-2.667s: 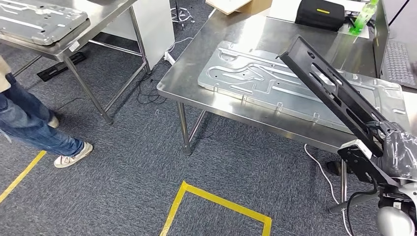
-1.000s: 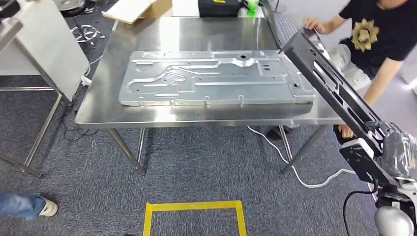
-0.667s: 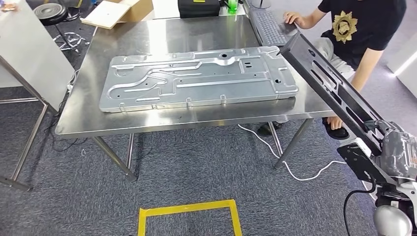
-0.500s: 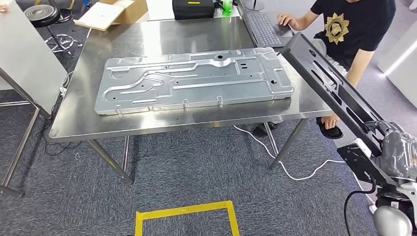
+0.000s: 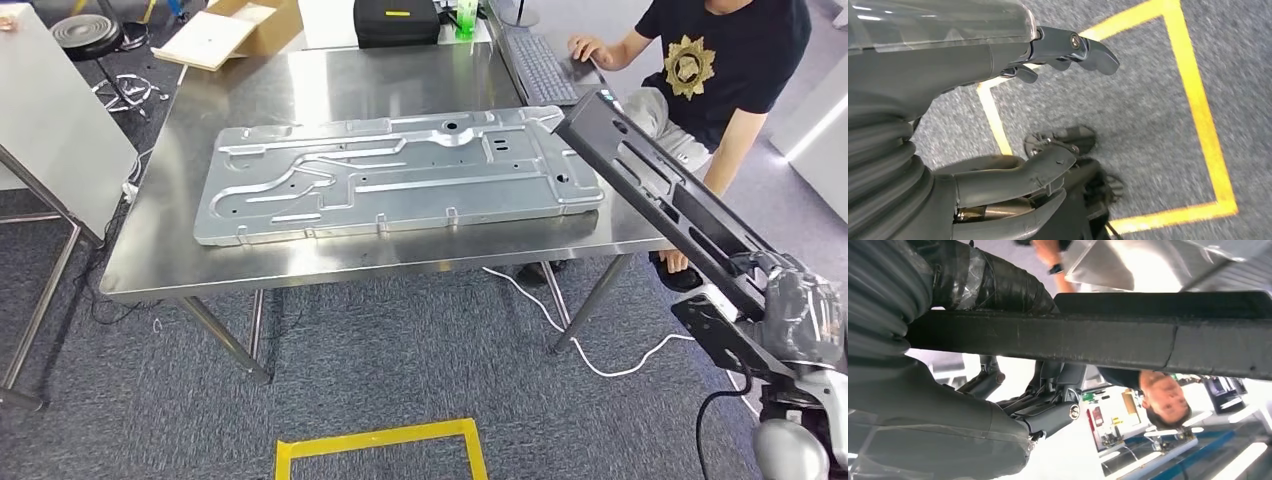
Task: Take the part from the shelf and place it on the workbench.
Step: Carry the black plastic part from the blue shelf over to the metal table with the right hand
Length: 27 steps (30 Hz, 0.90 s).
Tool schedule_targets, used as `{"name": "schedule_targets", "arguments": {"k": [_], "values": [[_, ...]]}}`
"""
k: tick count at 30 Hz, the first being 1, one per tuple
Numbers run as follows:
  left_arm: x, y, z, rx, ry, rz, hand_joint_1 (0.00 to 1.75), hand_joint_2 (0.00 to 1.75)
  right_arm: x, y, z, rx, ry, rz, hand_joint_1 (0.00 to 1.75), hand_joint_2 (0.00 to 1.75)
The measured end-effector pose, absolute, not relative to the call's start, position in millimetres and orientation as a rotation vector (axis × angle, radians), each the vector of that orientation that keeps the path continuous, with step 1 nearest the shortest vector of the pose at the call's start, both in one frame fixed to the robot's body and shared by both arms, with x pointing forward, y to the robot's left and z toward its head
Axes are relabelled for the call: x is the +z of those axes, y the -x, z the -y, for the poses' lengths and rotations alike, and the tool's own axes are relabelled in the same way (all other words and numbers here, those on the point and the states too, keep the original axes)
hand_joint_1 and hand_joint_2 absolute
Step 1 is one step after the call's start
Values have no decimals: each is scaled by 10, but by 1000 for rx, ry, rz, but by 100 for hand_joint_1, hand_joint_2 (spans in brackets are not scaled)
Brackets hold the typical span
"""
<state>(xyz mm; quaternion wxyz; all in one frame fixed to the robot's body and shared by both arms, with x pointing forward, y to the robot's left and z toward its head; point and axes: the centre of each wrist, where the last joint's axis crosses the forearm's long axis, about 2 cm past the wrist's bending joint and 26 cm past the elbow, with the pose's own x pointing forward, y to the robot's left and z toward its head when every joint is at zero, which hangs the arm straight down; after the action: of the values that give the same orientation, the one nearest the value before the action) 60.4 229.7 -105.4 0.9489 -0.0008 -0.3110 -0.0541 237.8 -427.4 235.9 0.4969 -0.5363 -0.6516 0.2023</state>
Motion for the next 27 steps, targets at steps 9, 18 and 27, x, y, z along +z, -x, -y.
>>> {"name": "schedule_targets", "arguments": {"k": [9, 18, 27], "values": [[-1035, -709, -2276, -138, 9, 639, 0, 175, 2341, -2776, 4204, 655, 1504, 1375, 175, 175], [-1033, -721, -2277, -147, 12, 635, 0, 175, 2241, -3041, 4164, 760, 1531, 1267, 175, 175], [-1022, -758, -2241, -143, 21, 640, 0, 175, 2159, -3166, 4024, 862, 1568, 1226, 175, 175]]}}
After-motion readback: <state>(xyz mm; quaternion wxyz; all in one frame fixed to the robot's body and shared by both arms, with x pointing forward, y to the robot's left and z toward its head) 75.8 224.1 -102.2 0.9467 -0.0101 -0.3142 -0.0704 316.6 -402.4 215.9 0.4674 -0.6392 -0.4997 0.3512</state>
